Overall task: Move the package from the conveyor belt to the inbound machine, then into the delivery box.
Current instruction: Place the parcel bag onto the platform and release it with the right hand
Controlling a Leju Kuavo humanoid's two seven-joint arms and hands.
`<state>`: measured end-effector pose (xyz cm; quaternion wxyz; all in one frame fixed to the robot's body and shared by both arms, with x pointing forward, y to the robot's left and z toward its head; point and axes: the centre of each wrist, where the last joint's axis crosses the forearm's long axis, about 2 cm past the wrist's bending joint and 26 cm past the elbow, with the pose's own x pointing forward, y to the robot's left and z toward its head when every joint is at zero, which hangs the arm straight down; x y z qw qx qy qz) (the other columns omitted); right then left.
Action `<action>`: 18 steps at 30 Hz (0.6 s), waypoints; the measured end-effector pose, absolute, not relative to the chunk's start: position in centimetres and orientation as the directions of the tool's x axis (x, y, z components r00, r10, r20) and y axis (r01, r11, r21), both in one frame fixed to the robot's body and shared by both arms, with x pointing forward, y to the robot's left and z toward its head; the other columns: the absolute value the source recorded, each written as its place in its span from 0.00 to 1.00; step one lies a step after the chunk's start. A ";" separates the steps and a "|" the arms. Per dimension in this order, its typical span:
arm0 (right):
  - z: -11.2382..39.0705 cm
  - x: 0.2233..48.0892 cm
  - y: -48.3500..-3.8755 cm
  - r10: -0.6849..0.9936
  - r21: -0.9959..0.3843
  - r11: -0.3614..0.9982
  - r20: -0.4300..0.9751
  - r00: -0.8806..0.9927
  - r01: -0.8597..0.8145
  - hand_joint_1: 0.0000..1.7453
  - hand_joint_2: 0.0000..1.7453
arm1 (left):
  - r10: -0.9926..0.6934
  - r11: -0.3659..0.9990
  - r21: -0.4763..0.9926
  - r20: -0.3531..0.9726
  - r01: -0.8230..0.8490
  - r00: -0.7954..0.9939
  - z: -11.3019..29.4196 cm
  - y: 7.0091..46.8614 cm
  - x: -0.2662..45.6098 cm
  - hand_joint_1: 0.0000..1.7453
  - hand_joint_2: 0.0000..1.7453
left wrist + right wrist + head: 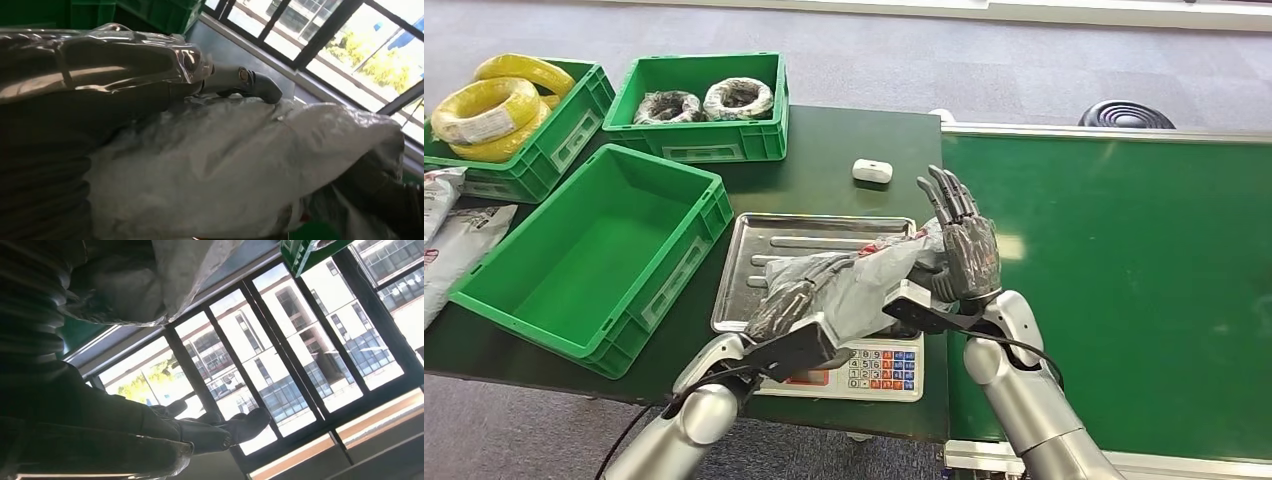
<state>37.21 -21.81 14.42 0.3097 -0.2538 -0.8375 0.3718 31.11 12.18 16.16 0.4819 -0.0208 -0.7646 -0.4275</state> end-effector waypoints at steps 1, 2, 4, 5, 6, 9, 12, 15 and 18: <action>14.6 37.2 -21.8 0.654 -0.773 0.602 0.331 -0.680 0.202 0.00 1.00 | -0.395 0.603 0.651 0.745 0.461 -0.537 16.2 11.6 31.5 0.68 1.00; 14.7 37.2 -21.8 0.653 -0.766 0.607 0.332 -0.681 0.208 0.00 1.00 | -0.410 0.576 0.667 0.736 0.473 -0.539 16.3 11.1 31.8 0.93 1.00; 15.0 37.3 -21.7 0.650 -0.754 0.618 0.333 -0.683 0.220 0.00 1.00 | -0.438 0.532 0.694 0.716 0.486 -0.543 16.3 10.2 32.4 1.00 1.00; 15.1 37.3 -21.7 0.649 -0.750 0.622 0.333 -0.684 0.225 0.00 1.00 | -0.449 0.521 0.703 0.708 0.485 -0.545 16.3 9.8 32.7 1.00 1.00; 15.2 37.3 -21.7 0.648 -0.745 0.626 0.334 -0.685 0.230 0.00 1.00 | -0.455 0.517 0.708 0.704 0.481 -0.546 16.3 9.6 33.0 1.00 1.00; 15.4 37.3 -21.6 0.646 -0.732 0.638 0.338 -0.685 0.239 0.00 1.00 | -0.449 0.551 0.699 0.708 0.455 -0.545 16.7 9.4 33.7 1.00 1.00; 15.5 37.3 -21.5 0.642 -0.718 0.651 0.348 -0.683 0.246 0.00 1.00 | -0.414 0.614 0.657 0.740 0.437 -0.530 17.0 9.8 34.2 1.00 1.00; 15.5 37.3 -21.5 0.641 -0.703 0.665 0.363 -0.676 0.253 0.00 1.00 | -0.364 0.685 0.598 0.776 0.417 -0.515 17.8 10.4 34.7 1.00 1.00; 15.3 37.2 -21.7 0.634 -0.678 0.689 0.393 -0.666 0.255 0.00 1.00 | -0.315 0.764 0.538 0.794 0.357 -0.520 19.3 11.6 35.3 1.00 1.00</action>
